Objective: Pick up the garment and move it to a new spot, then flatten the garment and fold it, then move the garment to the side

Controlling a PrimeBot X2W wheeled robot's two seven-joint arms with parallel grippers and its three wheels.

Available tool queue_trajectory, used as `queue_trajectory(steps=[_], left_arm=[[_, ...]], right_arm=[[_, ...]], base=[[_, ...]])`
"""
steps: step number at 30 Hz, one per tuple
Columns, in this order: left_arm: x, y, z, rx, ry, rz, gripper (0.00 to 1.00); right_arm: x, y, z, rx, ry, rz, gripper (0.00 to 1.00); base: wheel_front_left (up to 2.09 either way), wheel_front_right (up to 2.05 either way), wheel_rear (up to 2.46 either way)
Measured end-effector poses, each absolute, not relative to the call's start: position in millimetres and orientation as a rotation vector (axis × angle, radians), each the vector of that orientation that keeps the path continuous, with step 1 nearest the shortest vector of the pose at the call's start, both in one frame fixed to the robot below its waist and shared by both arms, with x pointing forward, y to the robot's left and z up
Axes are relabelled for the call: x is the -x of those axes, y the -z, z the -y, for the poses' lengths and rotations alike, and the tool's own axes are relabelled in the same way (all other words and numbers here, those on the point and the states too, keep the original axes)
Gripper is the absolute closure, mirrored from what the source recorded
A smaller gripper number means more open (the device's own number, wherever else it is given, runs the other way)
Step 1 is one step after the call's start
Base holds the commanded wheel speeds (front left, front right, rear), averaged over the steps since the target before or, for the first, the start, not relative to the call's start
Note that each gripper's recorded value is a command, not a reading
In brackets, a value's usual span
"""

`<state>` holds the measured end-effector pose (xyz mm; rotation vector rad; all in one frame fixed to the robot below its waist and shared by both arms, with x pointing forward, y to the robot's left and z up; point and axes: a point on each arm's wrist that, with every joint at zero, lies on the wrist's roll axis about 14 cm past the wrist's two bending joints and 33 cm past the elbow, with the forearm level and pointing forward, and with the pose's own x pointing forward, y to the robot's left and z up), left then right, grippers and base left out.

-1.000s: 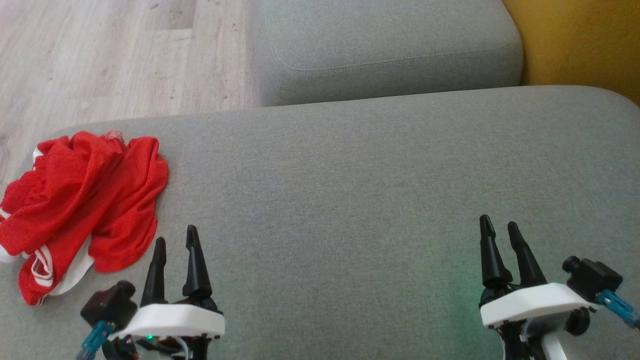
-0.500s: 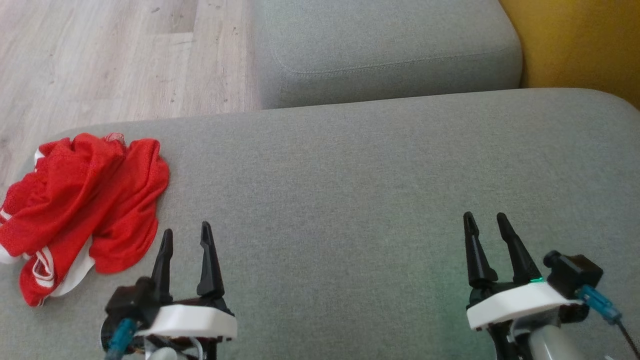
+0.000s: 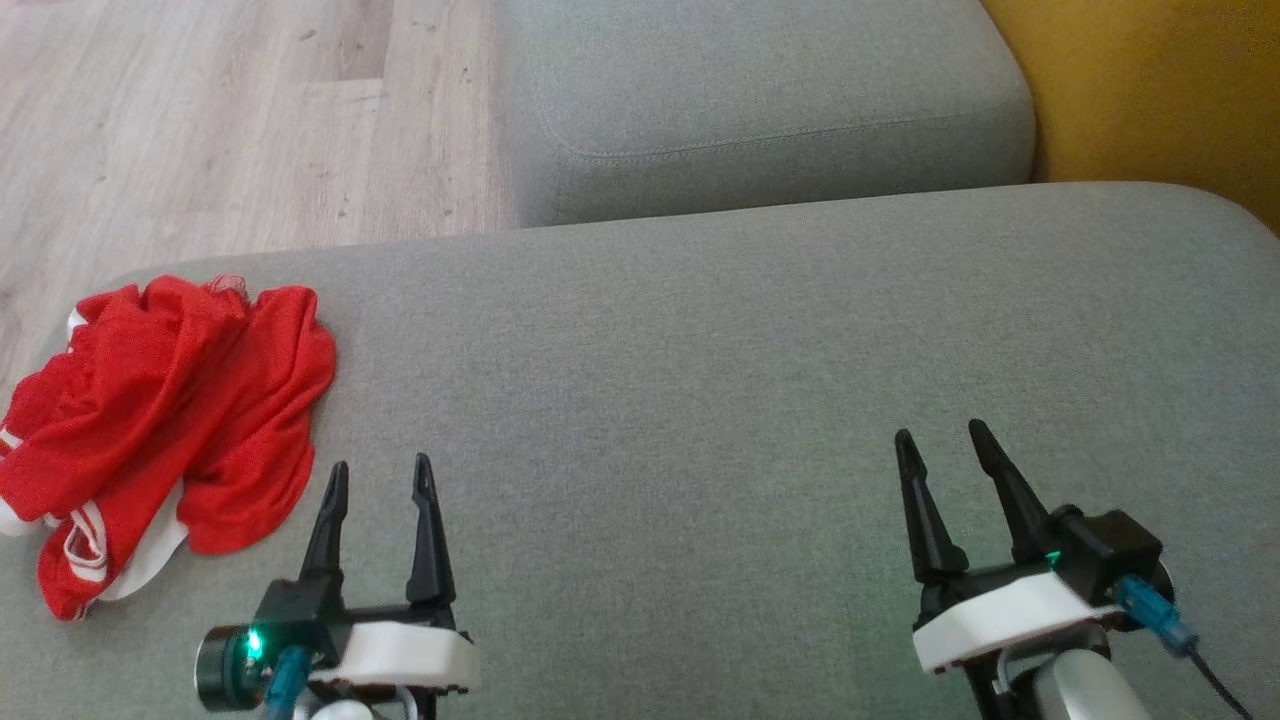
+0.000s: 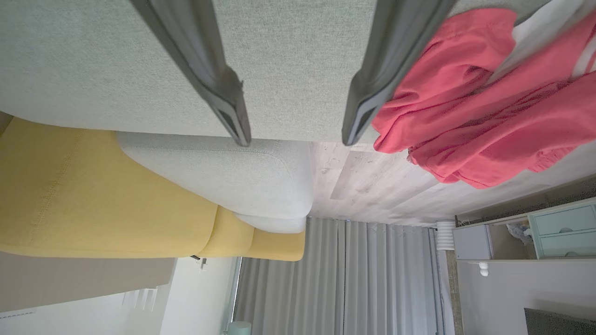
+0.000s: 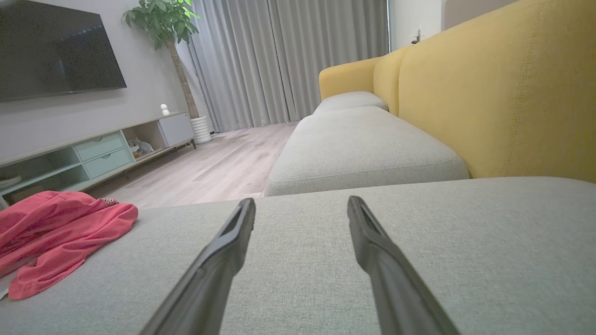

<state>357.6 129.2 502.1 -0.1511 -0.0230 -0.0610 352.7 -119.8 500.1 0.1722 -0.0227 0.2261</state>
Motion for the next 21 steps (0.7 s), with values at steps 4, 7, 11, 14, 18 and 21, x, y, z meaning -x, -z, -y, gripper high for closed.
queue_trajectory(steps=[4,7,11,14,18,21], left_arm=[[-358.2,-505.2,-128.9,0.098,0.067,0.043,0.00],[-357.3,-505.4,-128.8,0.060,0.067,0.053,0.00],[-355.8,-505.0,-123.8,0.011,0.088,0.065,0.00],[-354.8,-501.7,-121.2,-0.008,0.098,0.059,0.00],[-354.9,-497.4,-121.4,-0.011,0.098,0.045,0.00],[-355.3,-496.0,-121.6,-0.012,0.097,0.040,0.00]], right_arm=[[-352.4,-501.9,117.5,-0.125,-0.239,0.039,0.00],[-352.2,-501.4,115.3,-0.089,-0.249,0.040,0.00],[-351.9,-502.8,112.9,-0.043,-0.262,0.057,0.00],[-351.8,-501.3,113.1,-0.028,-0.264,0.054,0.00],[-352.3,-497.7,116.6,-0.029,-0.253,0.042,0.00],[-353.4,-498.1,118.5,-0.029,-0.247,0.044,0.00]], base=[[0.00,0.00,0.00],[0.00,0.00,0.00],[0.00,0.00,0.00],[0.00,0.00,0.00],[0.00,0.00,0.00],[0.00,0.00,0.00]])
